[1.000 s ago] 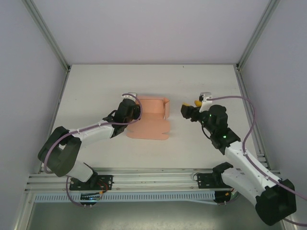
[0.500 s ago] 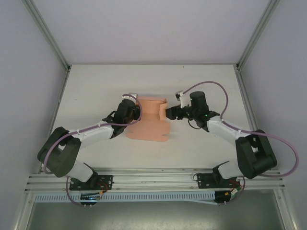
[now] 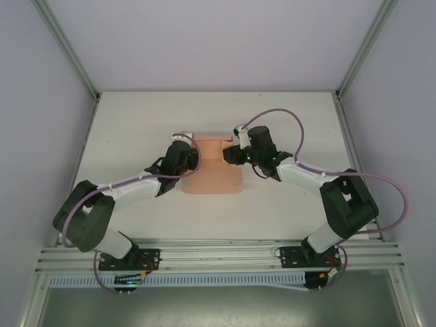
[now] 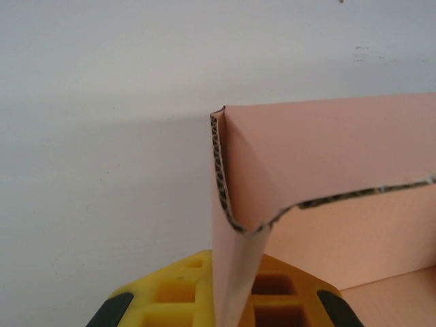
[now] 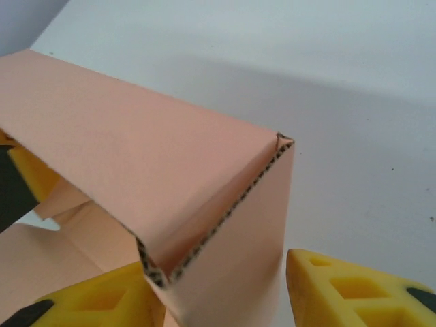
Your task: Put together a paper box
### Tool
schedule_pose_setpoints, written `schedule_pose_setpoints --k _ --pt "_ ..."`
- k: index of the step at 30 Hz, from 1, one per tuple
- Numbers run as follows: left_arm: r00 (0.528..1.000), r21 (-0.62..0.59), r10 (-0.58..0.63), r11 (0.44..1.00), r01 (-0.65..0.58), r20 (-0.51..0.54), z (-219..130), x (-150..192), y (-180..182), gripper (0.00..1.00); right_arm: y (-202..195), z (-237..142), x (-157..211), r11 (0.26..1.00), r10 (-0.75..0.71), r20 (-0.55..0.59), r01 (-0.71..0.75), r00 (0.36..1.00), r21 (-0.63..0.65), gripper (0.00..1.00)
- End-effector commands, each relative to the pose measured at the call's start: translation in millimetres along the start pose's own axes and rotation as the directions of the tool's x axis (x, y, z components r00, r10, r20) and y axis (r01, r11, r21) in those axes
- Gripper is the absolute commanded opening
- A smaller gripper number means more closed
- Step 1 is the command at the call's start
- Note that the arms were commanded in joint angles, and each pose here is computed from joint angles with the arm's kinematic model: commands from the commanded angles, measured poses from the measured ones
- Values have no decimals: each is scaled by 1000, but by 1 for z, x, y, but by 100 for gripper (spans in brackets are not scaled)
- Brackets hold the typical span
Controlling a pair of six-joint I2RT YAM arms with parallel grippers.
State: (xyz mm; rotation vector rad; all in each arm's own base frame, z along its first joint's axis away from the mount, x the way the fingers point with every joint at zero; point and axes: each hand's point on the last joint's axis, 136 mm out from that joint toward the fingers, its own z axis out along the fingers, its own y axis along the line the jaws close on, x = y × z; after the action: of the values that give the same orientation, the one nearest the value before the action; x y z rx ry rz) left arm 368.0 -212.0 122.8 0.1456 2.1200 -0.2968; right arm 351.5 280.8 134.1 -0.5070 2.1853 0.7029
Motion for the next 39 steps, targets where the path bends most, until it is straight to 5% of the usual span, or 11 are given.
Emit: schedule_pose_setpoints --k 1,22,34,39 --pt "1000 25 5 1000 -6 29 -4 -11 -7 0 -6 8 -13 999 18 41 -20 999 50 50" --pt "999 20 -17 1000 16 45 -9 -17 -5 0 -31 23 -4 963 59 -10 -54 998 265 45" --pt "999 16 -30 999 29 45 -8 -19 -6 0 -22 35 -2 964 105 -28 -94 994 248 43" --pt "998 -10 -26 1000 27 50 -9 -19 -1 0 -28 32 0 953 107 -32 -94 994 287 31"
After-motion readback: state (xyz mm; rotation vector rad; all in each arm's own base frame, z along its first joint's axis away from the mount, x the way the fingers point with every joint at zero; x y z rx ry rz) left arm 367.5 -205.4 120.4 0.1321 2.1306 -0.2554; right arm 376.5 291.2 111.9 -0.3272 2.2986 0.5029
